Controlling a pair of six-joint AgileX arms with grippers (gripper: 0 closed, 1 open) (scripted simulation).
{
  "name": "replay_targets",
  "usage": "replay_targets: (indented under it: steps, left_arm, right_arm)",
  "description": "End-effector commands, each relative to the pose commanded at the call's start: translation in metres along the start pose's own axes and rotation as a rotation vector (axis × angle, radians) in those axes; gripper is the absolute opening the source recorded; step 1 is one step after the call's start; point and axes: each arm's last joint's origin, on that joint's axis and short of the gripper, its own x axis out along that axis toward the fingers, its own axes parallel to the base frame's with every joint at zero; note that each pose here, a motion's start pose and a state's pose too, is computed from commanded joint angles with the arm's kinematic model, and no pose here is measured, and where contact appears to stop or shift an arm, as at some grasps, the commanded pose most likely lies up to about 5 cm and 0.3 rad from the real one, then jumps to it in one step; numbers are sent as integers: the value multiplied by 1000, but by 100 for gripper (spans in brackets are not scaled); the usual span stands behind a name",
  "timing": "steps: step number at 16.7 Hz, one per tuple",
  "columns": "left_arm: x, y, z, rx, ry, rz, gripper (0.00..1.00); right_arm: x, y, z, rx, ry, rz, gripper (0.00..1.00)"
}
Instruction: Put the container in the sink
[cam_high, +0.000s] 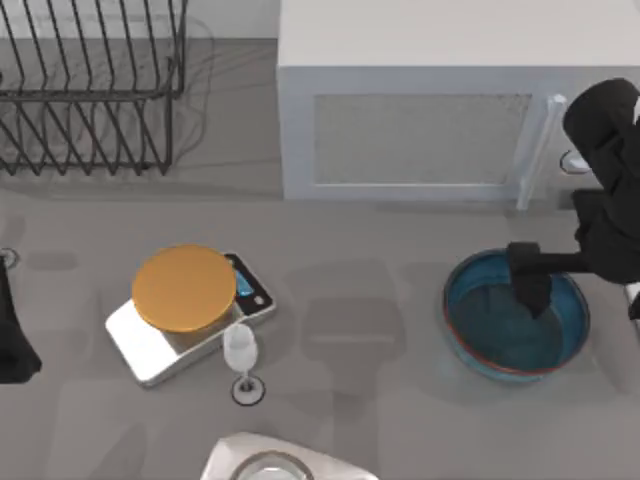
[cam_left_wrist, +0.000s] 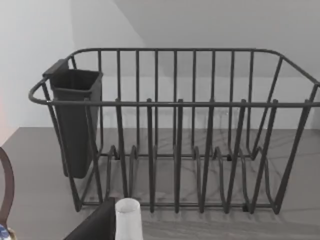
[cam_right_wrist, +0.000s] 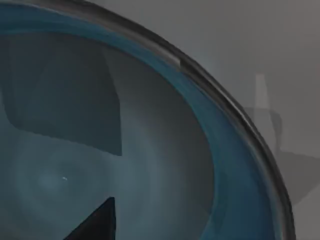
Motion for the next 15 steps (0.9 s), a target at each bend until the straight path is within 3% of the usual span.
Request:
replay_targets:
  steps: [6,15]
  left_arm:
    - [0,0,0,0,0,0,100]
    - [0,0,0,0,0,0,100]
  right_arm:
    - [11,0,-1,1,7,-2,100]
    - [11,0,-1,1,7,-2,32]
